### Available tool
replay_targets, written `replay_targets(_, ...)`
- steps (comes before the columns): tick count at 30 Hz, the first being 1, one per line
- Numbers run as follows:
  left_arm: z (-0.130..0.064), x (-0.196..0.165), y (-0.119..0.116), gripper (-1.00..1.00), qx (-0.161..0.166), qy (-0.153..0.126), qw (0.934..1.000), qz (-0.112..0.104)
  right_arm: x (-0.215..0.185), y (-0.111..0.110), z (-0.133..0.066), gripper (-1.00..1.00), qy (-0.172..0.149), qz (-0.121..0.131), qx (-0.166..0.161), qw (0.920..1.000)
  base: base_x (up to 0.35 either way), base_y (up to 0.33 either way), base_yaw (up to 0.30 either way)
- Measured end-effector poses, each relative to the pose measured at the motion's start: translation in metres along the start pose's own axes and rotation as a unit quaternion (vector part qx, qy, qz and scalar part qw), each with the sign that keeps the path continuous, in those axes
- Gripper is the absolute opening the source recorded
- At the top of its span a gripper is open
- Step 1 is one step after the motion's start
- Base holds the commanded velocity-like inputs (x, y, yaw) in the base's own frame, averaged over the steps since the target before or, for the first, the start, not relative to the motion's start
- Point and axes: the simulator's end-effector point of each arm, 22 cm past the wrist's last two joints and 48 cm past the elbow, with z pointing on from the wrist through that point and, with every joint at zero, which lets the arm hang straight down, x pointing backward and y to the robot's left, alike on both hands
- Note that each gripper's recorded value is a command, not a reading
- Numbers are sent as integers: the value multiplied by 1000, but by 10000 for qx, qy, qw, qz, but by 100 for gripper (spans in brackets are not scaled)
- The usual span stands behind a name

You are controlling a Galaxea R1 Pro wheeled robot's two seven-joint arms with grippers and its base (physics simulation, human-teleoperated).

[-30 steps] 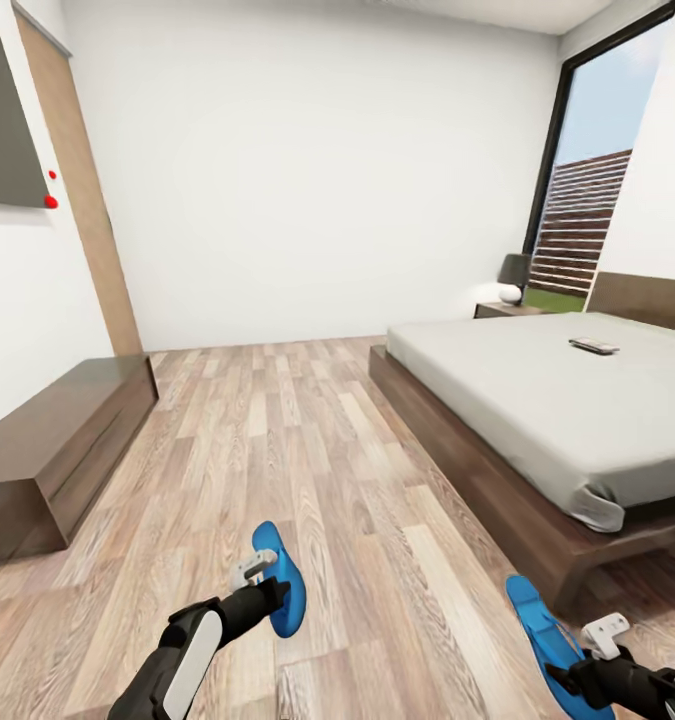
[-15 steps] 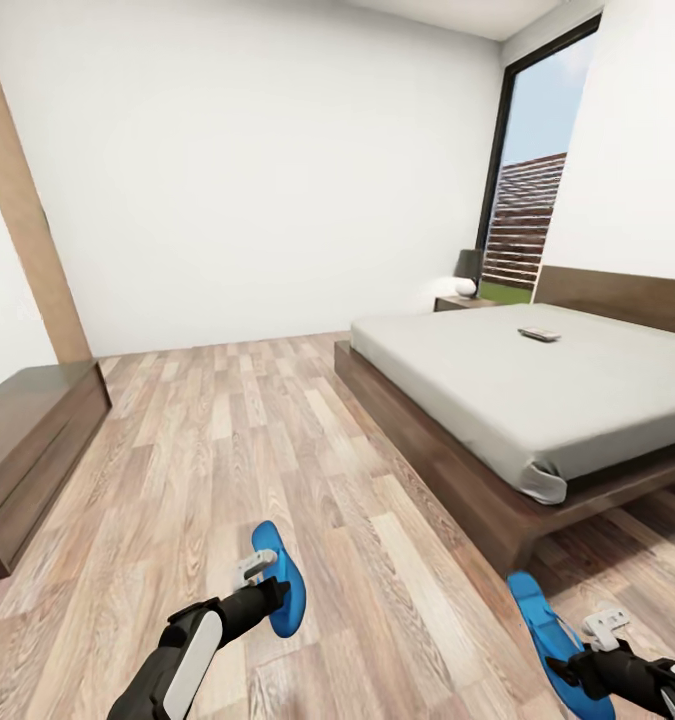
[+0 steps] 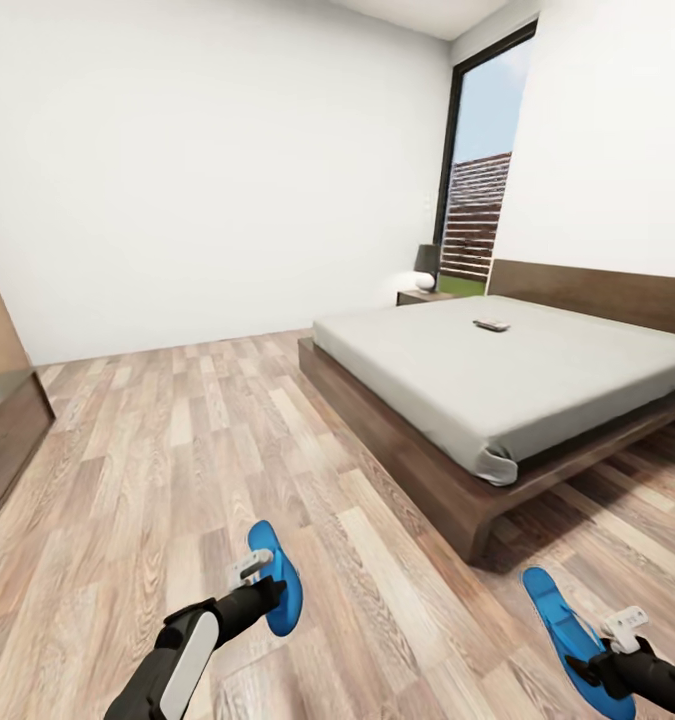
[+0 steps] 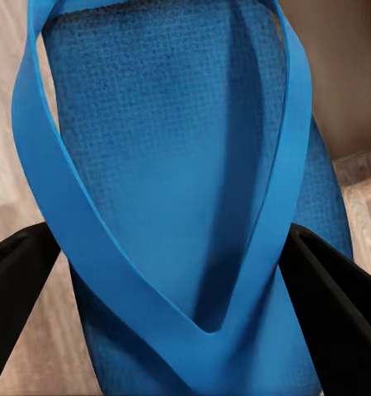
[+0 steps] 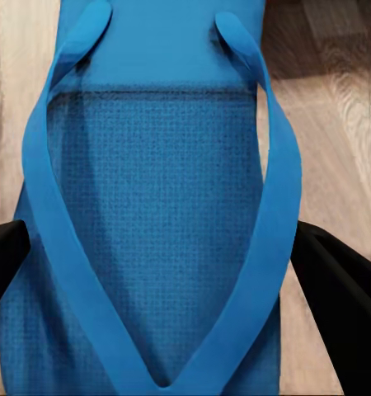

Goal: In the bedroom, move the book from the bed onto either nightstand, and place the two sandals side by side next to the bed.

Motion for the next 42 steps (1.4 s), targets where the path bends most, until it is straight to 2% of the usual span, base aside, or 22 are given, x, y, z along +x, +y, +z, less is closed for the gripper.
replay_targets(5,0,1,3,-100,-48,6,10000,-6,33,4,1,-100,274,-719,-87,9970,123,-279,-74)
replay_targets(6,0,1,3,-100,-51,7,10000,-7,36,5,1,-100,291,-788,-103,9964,142,-305,-16)
replay_targets(7,0,2,4,-100,-60,8,10000,-7,46,7,0,-100,361,-980,-166,9944,143,-308,-10)
replay_targets(14,-2,0,9,-100,-88,-33,9999,-53,43,10,2,-100,314,-1334,-249,9903,145,-311,-3)
replay_targets(16,-4,-3,16,-100,-126,-81,9998,-132,32,12,5,-100,243,-1351,-288,9901,146,-312,-1)
replay_targets(17,-7,-7,26,-100,-188,-141,9995,-230,17,15,9,-100,150,-1331,-360,9903,146,-313,0)
replay_targets(18,-15,-13,48,-100,-317,-250,9984,-404,-4,23,17,-100,47,-1273,-492,9906,146,-313,0)
replay_targets(21,-35,-31,75,-100,-460,-560,9955,-613,-22,36,29,-100,62,-1081,-645,9920,147,-313,0)
replay_targets(22,-45,-43,76,-100,-446,-727,9946,-598,-24,38,31,-100,128,-1032,-672,9923,154,-313,0)
replay_targets(26,-74,-62,75,-100,-439,-1056,9924,-459,-28,41,35,-100,241,-1003,-709,9921,168,-312,0)
replay_targets(29,-79,-62,75,-100,-448,-1090,9921,-433,-29,42,36,-100,263,-1001,-716,9921,184,-304,0)
replay_targets(35,-83,-61,80,-100,-526,-1097,9917,-422,-19,42,40,-100,576,-886,-562,9928,229,-264,0)
replay_targets(39,-84,-60,87,-100,-681,-1083,9908,-453,-7,43,43,-100,898,-1003,-419,9900,281,-198,0)
replay_targets(42,-84,-55,89,-100,-717,-975,9915,-468,-5,45,44,-100,968,-1051,-410,9889,305,-150,0)
